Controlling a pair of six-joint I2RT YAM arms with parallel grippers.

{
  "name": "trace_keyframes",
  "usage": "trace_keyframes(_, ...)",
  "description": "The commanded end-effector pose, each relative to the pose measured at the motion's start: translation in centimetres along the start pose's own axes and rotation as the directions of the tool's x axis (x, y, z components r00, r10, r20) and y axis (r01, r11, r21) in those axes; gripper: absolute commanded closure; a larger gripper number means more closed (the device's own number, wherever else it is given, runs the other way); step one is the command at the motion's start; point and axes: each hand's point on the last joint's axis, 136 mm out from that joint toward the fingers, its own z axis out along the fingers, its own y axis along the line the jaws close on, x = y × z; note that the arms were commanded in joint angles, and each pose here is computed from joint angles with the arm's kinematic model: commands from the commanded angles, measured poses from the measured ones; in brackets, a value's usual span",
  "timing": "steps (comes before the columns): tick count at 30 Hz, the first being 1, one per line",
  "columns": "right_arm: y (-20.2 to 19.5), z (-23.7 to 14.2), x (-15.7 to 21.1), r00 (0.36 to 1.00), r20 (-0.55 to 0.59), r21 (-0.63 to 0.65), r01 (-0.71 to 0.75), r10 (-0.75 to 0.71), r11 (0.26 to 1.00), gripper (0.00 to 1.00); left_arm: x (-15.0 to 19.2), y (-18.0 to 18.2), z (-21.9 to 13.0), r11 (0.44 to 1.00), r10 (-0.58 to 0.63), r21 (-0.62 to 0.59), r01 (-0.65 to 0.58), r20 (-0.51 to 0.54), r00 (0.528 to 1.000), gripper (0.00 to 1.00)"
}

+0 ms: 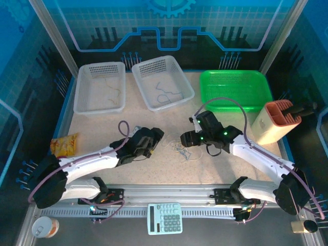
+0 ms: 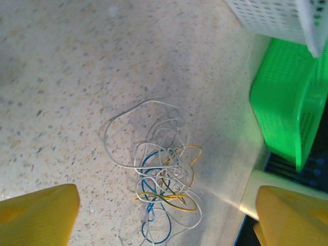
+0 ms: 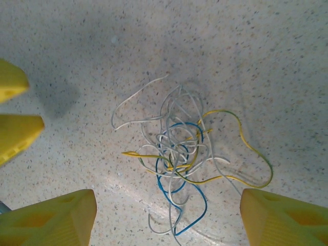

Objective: Untangle the cables

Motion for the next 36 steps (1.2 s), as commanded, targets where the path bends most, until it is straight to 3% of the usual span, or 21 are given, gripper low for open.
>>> trace_keyframes(1,-0.1,-1.2,-0.9,0.999,0.034,-0.017,0.001,-0.001,1.000,0.25,-0.1,1.1,0.9,0.992,-0.121,-0.031,0.123,0.064,0.991,0.18)
trace_keyframes(7,-0.9,-1.5,-0.8,0.999,0.047,-0.024,-0.020,0.021,1.000,0.24,1.8,1.1,3.2,0.986,-0.150,-0.065,0.154,0.055,0.987,0.20)
trace_keyframes(25,-2.0,-2.0,-0.3,0.998,0.054,-0.030,-0.043,0.045,0.999,0.24,2.9,1.6,6.8,0.977,-0.205,-0.038,0.208,0.063,0.977,0.47)
trace_keyframes(28,-2.0,-2.0,-0.2,0.998,0.052,-0.034,-0.045,0.047,0.998,0.24,2.6,1.7,7.4,0.979,-0.200,-0.011,0.202,0.075,0.977,0.62)
trace_keyframes(33,-1.6,-1.9,0.1,0.998,0.045,-0.058,-0.043,0.046,0.997,0.23,1.7,0.8,7.1,0.996,-0.090,0.019,0.088,0.115,0.989,1.00)
trace_keyframes(36,-1.2,-1.8,0.3,0.998,0.049,-0.090,-0.034,0.038,0.995,0.23,0.9,-1.1,5.7,0.999,0.034,0.035,-0.039,0.155,0.987,1.00)
